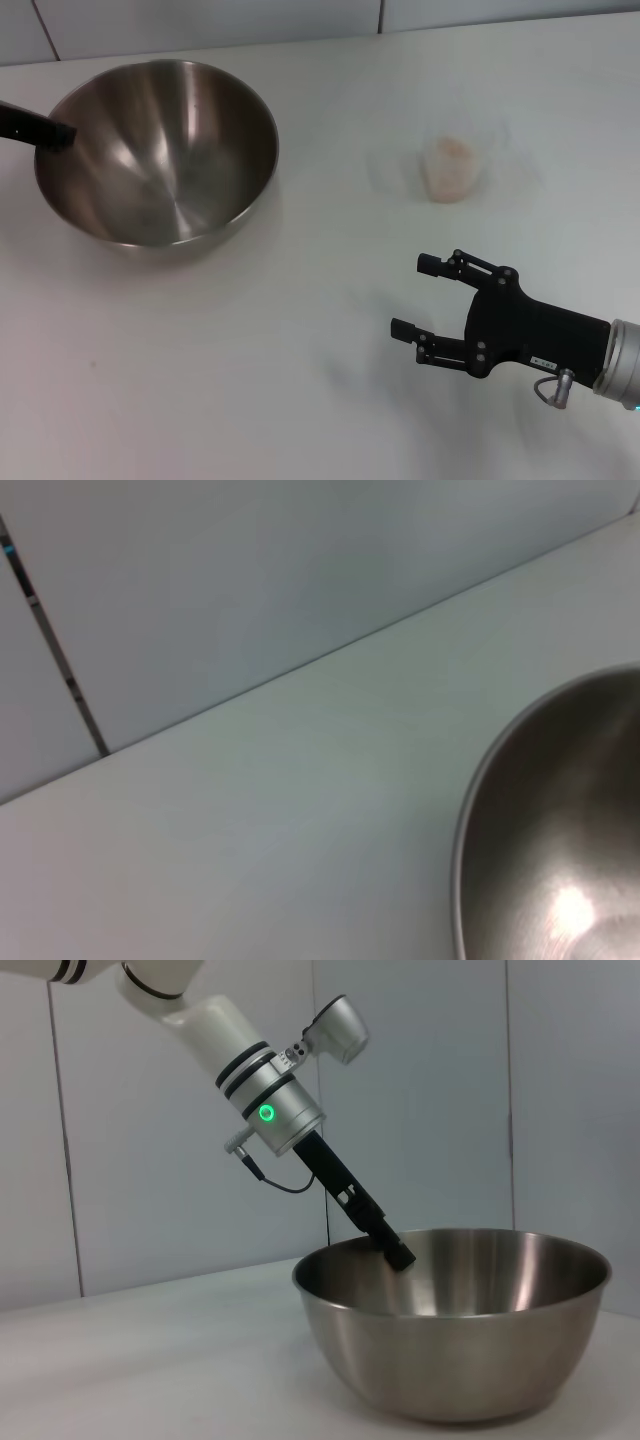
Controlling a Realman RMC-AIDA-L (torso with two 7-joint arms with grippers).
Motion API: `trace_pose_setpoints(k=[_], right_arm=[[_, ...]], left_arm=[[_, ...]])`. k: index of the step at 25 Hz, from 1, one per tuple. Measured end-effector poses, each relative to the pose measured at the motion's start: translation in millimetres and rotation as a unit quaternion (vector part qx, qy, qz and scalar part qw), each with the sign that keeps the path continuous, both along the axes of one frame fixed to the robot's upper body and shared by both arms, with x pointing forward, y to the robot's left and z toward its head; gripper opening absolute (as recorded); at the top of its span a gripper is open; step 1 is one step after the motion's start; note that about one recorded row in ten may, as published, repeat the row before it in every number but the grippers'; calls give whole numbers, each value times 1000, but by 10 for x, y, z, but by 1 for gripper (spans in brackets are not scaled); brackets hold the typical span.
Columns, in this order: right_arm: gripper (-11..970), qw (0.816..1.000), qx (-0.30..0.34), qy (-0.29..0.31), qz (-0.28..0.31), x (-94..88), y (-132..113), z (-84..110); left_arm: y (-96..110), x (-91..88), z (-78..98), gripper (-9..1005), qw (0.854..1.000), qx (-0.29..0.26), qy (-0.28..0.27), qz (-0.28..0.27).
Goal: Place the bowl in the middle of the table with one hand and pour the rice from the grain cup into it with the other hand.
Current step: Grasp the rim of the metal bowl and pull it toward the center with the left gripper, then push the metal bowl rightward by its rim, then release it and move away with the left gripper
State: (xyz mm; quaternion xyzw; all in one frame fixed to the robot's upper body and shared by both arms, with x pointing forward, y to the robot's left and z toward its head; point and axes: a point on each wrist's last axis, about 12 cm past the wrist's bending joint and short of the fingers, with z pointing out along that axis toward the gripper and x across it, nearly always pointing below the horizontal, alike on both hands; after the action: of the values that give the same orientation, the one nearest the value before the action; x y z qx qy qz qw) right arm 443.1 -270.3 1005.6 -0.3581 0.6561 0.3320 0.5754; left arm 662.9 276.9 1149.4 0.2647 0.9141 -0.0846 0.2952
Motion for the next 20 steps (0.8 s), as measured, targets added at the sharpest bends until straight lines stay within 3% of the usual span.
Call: trace_pose_setpoints(k=[4, 15, 18, 19, 20], right_arm=[[834, 1000, 1, 0, 0, -1, 5, 0], [835, 1000, 3, 1, 1, -4, 16, -2], [835, 1000, 5, 0, 2, -6, 20, 3], [834, 1000, 8, -1, 4, -9, 23, 10], [834, 1000, 8, -1, 4, -9, 23, 10]], left_arm=[[-7, 25, 62, 69, 1000, -14, 9, -3], [23, 78, 307, 69, 993, -96, 41, -52], [-7, 78, 324, 69, 993, -98, 44, -59], [-132, 73, 329, 69, 990, -103, 50, -78], [-132, 73, 329, 69, 990, -103, 50, -78]])
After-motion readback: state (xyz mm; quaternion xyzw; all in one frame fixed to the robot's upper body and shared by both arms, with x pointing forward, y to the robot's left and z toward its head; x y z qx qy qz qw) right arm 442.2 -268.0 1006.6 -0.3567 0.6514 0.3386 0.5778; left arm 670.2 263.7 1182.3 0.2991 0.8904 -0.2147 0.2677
